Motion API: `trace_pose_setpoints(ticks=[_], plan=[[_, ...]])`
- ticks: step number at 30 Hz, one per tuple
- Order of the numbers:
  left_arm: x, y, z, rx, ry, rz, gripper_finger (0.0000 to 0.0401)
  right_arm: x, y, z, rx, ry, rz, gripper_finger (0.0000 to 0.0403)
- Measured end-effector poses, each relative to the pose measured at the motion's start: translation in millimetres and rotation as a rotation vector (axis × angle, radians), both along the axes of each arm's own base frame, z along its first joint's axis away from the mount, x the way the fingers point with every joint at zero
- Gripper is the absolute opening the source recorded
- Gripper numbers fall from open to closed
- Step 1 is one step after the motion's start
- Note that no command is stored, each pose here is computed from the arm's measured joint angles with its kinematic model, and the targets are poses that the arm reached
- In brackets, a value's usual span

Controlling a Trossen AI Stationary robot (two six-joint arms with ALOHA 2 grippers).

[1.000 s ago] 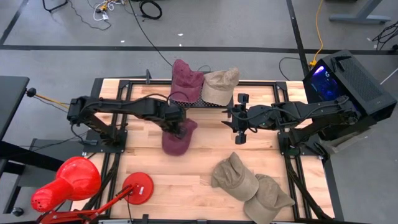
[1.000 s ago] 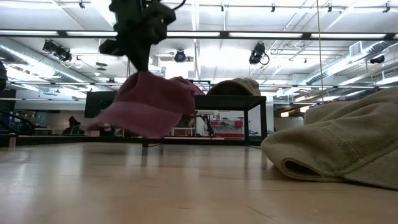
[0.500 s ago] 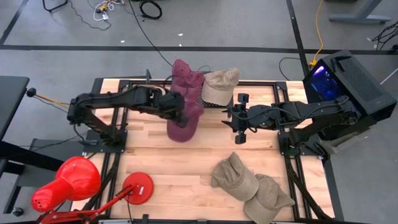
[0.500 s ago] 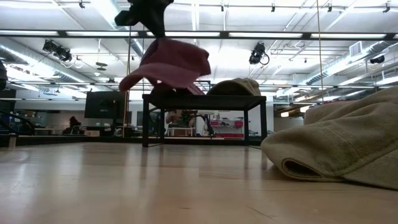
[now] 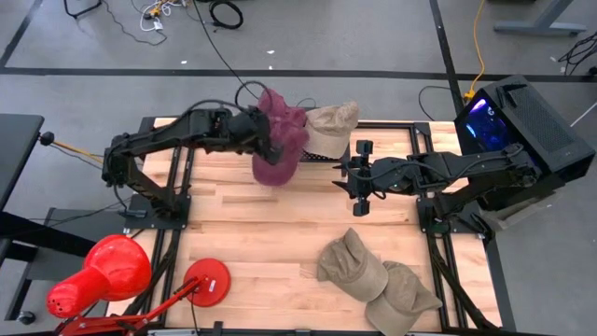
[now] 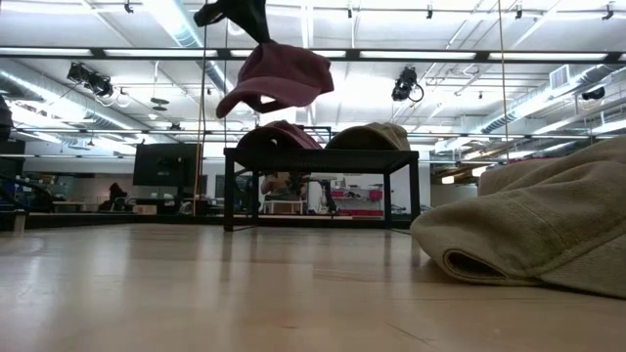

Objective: Pick & Place hat
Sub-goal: Stack the red cap on top of the red cap on the shelf

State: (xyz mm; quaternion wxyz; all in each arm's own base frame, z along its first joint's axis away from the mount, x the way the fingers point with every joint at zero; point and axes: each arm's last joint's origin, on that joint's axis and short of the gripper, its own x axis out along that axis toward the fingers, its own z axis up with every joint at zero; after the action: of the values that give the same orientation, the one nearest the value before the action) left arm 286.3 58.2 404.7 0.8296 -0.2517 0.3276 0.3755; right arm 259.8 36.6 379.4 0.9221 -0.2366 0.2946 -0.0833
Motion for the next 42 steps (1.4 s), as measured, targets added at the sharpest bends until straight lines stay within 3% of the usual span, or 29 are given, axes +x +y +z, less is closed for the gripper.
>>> trace_pose_setpoints(ticks=[11,26,42], plan=[[-8.1,36.5,3.3,0.054,0.006,0.086,0.0004,0.0,0.0,0.0,0.001,0.000,0.000,0.0171],[-9.3,68.1,12.9,0.128,-0.086,0.084,0.0004,0.0,0.0,0.0,0.002,-0.001,-0.001,0.0171],[-10.9,75.9,10.6,0.151,-0.073,0.101,0.0004,0.0,0.0,0.0,-0.012,0.004,0.008,0.0171]])
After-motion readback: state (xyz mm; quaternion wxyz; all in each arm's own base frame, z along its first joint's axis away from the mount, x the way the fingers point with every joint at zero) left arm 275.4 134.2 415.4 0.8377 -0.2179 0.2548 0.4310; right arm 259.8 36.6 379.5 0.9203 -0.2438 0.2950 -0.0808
